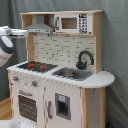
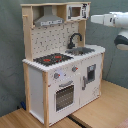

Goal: Play with the kitchen

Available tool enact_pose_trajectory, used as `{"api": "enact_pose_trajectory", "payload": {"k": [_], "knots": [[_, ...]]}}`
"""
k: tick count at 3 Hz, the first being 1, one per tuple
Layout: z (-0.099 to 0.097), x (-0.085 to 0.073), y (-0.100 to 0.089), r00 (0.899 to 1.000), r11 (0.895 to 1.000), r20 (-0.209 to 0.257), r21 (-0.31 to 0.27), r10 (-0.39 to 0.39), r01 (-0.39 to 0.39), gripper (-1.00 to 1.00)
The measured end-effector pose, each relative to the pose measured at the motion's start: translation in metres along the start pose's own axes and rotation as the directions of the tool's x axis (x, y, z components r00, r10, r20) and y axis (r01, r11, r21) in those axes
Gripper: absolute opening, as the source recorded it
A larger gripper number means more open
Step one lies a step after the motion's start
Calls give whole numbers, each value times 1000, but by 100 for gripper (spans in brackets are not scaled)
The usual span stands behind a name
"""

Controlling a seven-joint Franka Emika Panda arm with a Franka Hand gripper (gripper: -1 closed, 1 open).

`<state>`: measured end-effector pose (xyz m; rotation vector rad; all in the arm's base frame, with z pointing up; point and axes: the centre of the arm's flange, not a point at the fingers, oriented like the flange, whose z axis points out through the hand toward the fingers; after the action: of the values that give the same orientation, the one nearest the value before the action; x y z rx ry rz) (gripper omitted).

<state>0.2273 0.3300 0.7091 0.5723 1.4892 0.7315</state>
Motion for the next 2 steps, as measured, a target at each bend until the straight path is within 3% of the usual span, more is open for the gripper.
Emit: {"api": "enact_pose_trajectory", "payload": {"k": [1, 2], "knots": [[26, -22, -7, 1000, 999, -7, 18, -29, 29, 100], [57, -37, -25, 998, 997, -13, 45, -59, 60, 100]]}}
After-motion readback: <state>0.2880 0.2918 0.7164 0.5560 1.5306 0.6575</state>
